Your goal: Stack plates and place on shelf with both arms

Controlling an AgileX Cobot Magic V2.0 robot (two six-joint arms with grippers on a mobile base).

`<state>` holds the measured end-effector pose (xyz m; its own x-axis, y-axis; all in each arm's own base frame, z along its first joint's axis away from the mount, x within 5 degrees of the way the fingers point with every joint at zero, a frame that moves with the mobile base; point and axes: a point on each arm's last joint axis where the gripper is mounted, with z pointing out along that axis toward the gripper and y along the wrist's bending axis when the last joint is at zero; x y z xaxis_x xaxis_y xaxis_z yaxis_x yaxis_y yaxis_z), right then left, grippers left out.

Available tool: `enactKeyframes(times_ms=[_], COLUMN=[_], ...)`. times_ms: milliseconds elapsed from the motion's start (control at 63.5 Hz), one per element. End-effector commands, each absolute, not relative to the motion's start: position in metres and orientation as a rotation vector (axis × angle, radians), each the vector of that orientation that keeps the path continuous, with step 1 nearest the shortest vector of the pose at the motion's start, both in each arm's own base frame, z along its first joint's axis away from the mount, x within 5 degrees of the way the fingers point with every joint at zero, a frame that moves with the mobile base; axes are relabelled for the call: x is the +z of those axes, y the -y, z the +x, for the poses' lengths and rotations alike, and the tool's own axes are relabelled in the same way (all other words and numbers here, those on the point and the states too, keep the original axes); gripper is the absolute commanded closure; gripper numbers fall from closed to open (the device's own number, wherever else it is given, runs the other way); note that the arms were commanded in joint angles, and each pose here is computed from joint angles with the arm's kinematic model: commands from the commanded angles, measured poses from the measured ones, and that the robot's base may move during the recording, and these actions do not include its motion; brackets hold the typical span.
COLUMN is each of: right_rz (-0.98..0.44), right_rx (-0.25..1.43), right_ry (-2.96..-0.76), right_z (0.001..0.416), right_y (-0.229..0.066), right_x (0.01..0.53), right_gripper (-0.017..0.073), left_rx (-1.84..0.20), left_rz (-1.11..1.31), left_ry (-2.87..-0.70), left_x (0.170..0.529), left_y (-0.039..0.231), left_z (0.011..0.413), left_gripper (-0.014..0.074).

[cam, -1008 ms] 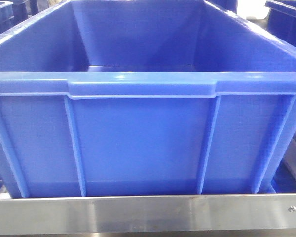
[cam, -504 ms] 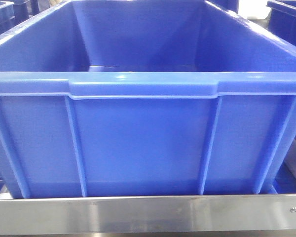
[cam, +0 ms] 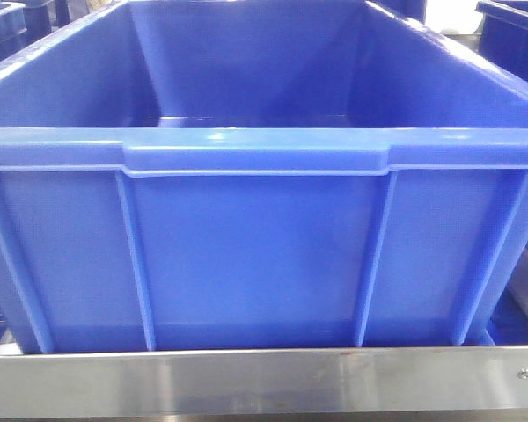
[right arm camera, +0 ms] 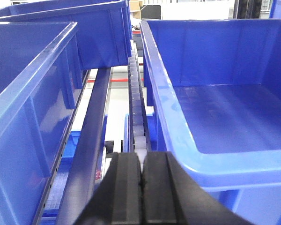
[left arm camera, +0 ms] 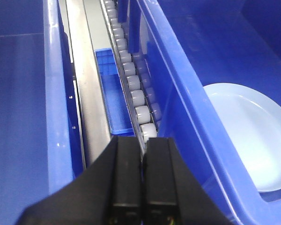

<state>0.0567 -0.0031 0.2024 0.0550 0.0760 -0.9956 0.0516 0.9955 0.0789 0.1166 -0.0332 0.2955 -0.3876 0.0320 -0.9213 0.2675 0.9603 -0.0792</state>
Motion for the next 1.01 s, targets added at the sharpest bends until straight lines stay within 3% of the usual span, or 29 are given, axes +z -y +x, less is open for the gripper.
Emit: enactKeyframes(times_ms=[0,362,535,992], right_rz=[0.096,0.096,0.096,0.096], right_rx=[-0.008,-0.008,-0.008,-0.008], right_ry=[-1.388,-1.388,-1.388,-1.388], right_z=[0.053,0.053,0.053,0.053], right_y=[0.004,0.004,0.004,0.004], right_x=[0.217,0.217,0.217,0.217], right_gripper=[0.0510,0.0510,0.0510,0.0510], left_rx=[-0.266,-0.266,-0.221,-0.043], left_rz=[0.175,0.176,0.170,0.052], left_ry=[-1.853,-1.855,-1.691,-1.487], left_x=[0.312,0.311,0.311,0.213], left_y=[0.033,0.032,0.025,0.003], left_z=[0.120,0.119,0.102,0.054], left_gripper=[0.0510,0.0510,0.0510,0.0510])
